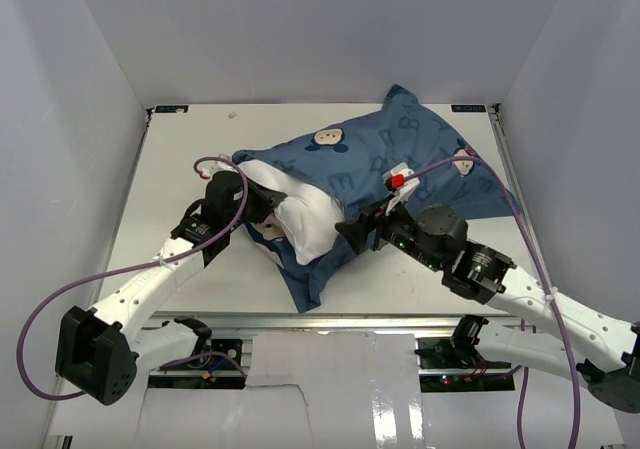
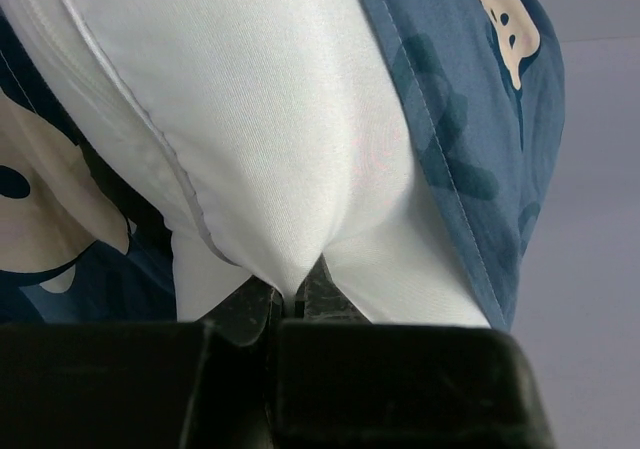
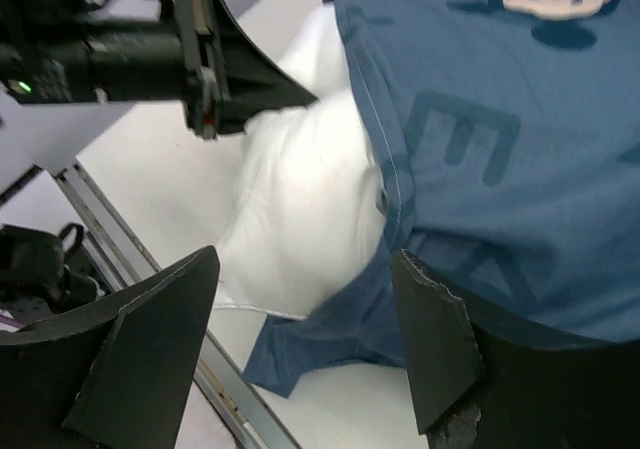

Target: Remove the pillowcase from the pillow

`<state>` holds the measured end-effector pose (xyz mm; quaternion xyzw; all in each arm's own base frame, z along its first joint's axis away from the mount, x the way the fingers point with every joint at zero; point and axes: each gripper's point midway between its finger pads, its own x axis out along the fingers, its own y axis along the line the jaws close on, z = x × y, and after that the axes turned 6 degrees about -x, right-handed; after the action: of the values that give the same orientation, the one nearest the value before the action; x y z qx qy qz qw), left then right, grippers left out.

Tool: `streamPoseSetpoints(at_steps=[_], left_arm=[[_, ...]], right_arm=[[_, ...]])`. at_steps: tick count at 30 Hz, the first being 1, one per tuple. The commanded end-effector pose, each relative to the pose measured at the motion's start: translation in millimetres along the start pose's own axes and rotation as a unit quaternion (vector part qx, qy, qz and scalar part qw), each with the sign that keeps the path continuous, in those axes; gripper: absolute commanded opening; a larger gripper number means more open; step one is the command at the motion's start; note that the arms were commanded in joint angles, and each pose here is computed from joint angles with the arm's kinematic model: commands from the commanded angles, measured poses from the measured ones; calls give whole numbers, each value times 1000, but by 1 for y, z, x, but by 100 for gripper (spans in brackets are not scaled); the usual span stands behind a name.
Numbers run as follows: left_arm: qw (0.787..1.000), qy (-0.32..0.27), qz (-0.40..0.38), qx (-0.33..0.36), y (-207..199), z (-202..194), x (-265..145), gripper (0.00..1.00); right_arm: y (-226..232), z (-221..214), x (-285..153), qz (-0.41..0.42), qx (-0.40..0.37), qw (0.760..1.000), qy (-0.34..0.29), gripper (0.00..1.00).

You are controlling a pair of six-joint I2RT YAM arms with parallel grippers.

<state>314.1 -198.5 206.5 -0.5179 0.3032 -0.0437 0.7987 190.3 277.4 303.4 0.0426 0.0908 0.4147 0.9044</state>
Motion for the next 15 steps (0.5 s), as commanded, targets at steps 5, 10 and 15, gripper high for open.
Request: streamPoseSetpoints(at_steps=[5,10,15], left_arm=[[997,-28,-64,-18,-47,18,-18,0],[997,-28,-67,-15,-54,20,-24,0],[997,-41,-58,15,-67,31,-33,0]], right_arm=[[-12,-50,20,-31,15,999,31,74],[-33,-80,38,-91,9,994,66,65],[-69,-99,33,-187,9,980,70,8]])
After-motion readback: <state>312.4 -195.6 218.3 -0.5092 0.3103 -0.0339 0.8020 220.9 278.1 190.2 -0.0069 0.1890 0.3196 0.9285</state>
